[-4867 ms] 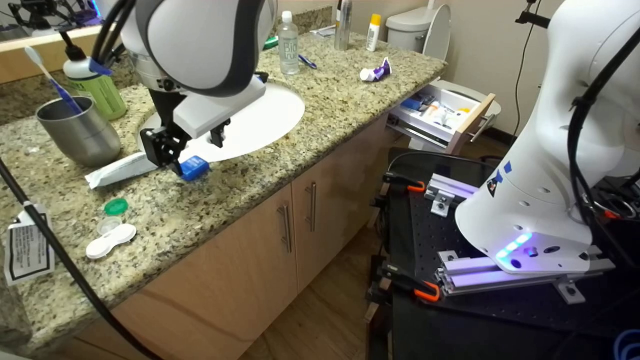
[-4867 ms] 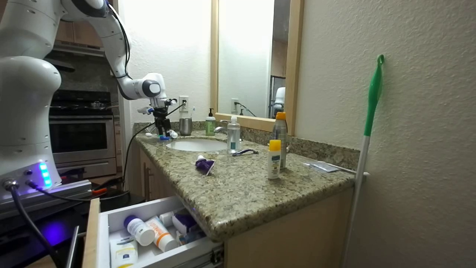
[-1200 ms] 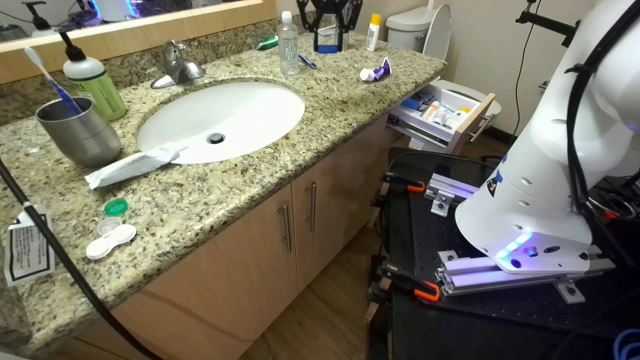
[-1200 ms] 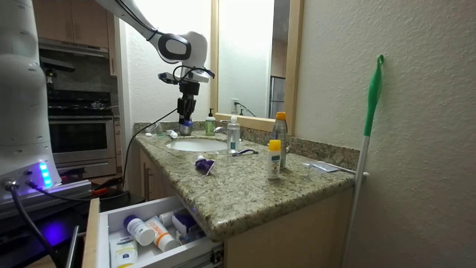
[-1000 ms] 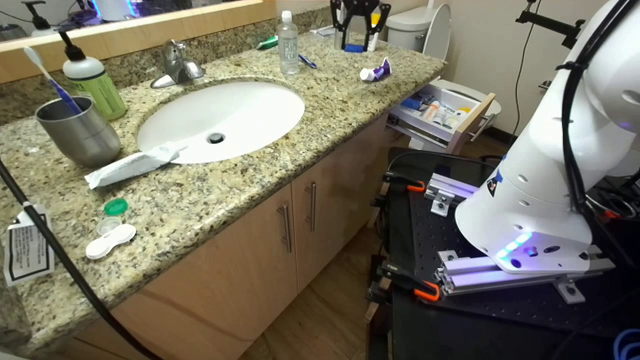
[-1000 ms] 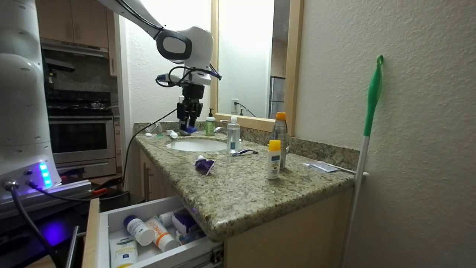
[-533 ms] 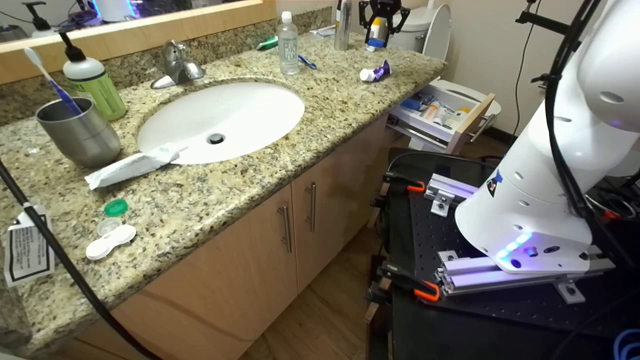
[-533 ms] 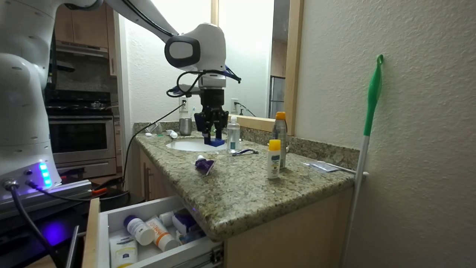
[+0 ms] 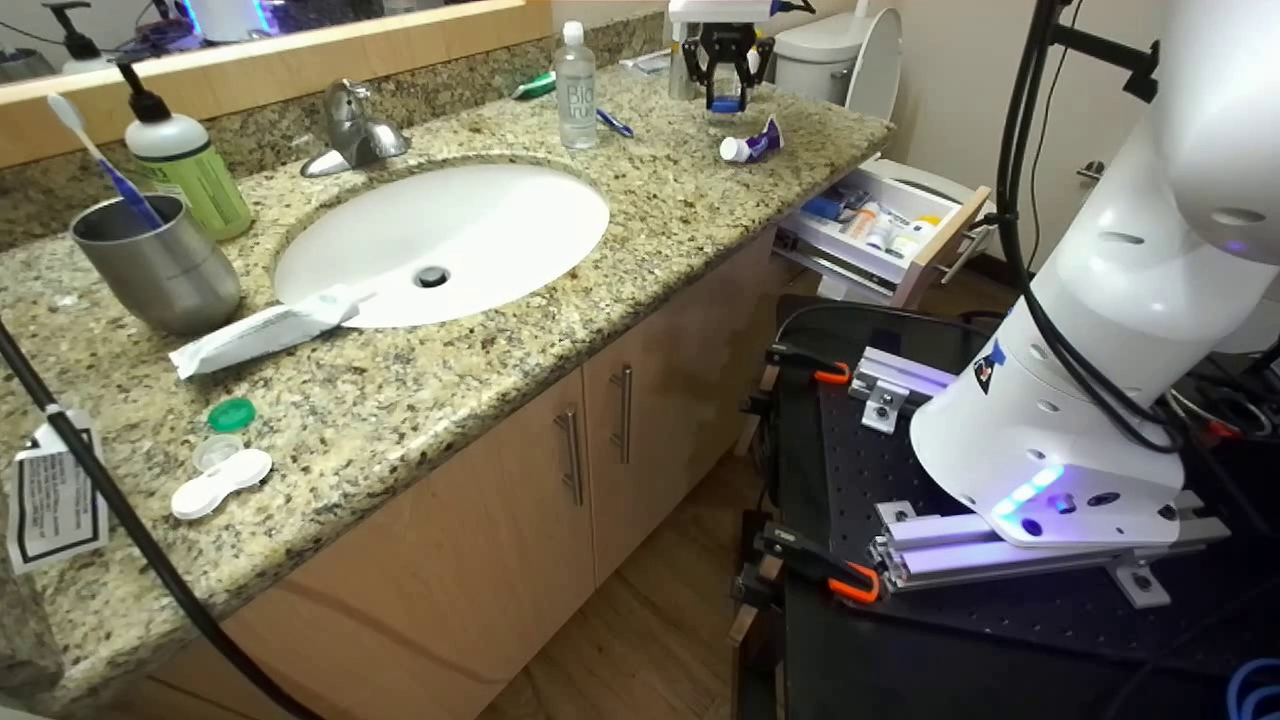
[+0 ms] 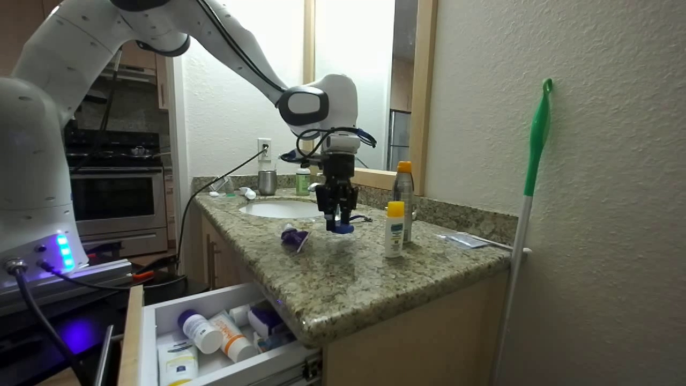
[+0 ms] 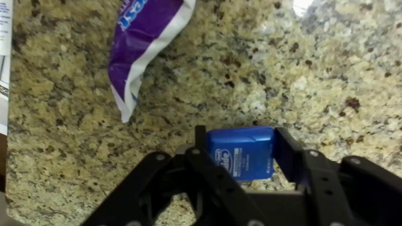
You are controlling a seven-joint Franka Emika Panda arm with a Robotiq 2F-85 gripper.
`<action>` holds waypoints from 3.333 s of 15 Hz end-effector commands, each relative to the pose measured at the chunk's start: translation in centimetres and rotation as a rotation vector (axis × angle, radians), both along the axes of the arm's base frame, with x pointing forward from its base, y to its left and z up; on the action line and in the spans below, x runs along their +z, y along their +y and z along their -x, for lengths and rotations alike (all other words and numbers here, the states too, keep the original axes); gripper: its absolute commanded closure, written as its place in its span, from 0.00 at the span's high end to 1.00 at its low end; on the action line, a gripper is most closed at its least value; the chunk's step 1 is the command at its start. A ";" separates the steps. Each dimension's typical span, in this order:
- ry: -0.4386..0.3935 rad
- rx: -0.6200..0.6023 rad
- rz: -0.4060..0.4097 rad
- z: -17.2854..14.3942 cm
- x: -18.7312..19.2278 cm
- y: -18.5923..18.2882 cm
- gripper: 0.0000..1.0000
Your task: Move the purple tube of tooth paste to the right, move the blue object to the right, move the white tube to the right, remove the toothbrush from the silver cup and place it on the right side of the counter
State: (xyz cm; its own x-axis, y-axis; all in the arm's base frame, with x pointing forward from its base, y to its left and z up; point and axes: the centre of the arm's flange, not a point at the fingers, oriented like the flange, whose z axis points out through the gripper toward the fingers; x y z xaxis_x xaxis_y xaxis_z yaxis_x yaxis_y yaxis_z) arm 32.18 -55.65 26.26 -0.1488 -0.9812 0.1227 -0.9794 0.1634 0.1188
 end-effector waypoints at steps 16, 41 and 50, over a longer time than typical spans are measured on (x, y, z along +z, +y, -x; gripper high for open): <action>-0.124 0.183 0.057 -2.0 10.5 1.1 1.00; -0.207 1.284 -0.032 -12.2 20.0 42.5 1.00; -0.134 1.621 -0.010 -13.6 17.2 50.7 1.00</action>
